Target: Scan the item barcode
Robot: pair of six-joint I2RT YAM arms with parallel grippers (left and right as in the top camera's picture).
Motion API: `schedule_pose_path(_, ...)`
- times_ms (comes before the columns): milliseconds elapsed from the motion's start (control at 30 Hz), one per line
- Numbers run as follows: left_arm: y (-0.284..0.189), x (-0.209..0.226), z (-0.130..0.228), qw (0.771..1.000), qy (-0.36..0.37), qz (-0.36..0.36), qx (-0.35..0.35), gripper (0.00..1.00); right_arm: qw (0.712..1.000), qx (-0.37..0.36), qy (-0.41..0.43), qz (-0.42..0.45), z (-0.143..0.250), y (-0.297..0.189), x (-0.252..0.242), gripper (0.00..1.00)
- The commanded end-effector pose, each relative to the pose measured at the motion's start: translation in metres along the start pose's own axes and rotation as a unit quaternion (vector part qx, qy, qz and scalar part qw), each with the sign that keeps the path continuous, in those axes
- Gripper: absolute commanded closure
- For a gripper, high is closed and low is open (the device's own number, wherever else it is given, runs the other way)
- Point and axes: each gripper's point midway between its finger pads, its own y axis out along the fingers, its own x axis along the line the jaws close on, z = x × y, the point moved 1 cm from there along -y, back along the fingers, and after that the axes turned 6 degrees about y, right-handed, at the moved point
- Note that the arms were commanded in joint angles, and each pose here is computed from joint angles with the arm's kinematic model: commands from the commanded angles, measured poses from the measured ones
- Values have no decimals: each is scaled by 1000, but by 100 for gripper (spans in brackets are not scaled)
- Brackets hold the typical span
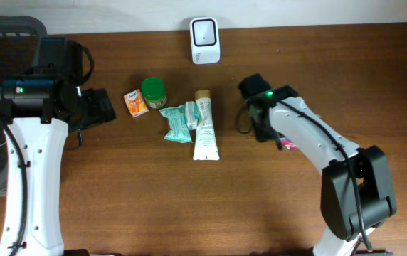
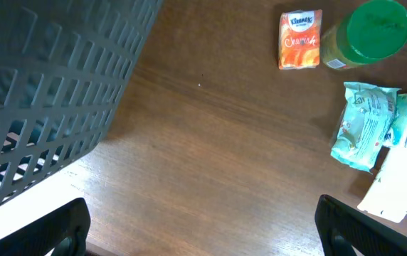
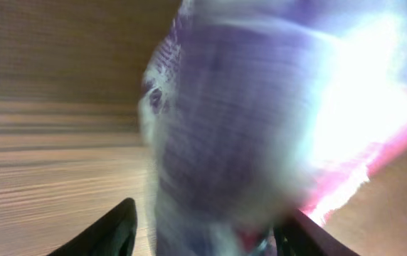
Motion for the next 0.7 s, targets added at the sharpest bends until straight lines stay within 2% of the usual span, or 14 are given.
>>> schedule_pose_path(0,-3,2,-1,1000,-9,0,-5,1,974,-21,-6,-225,-33,-79,79,29)
schedule_pose_path(33,-3,2,-1,1000,-9,0,-5,1,962,-40,-3,-271,-48,-113,84,19)
schedule_pose_path(67,-3,2,-1,1000,-9,0,-5,1,959,-55,-5,-276,-58,-128,77,13)
schedule_pose_path(100,-3,2,-1,1000,-9,0,-5,1,958,-81,-25,-275,-71,-147,57,1)
schedule_pose_path(133,-3,2,-1,1000,-9,0,-5,1,965,-85,-3,-248,-82,-146,20,1)
schedule_pose_path(200,-3,2,-1,1000,-9,0,-5,1,974,-46,42,-217,-82,-115,-40,1)
schedule_pose_path(233,-3,2,-1,1000,-9,0,-5,1,970,-18,40,-239,-75,-97,-60,2)
schedule_pose_path(300,-3,3,-1,1000,-9,0,-5,1,937,26,45,-344,-60,-61,-82,18)
schedule_pose_path(333,-3,3,-1,1000,-9,0,-5,1,908,39,44,-414,-49,-43,-82,18)
schedule_pose_path(467,-3,3,-1,1000,-9,0,-5,1,826,45,88,-555,-27,16,-48,18)
schedule_pose_path(500,-3,3,-1,1000,-9,0,-5,1,815,42,86,-571,-23,23,-36,18)
schedule_pose_path(633,-3,3,-1,1000,-9,0,-5,1,814,50,56,-576,0,49,8,20)
schedule_pose_path(667,-3,3,-1,1000,-9,0,-5,1,813,51,53,-577,1,49,14,28)
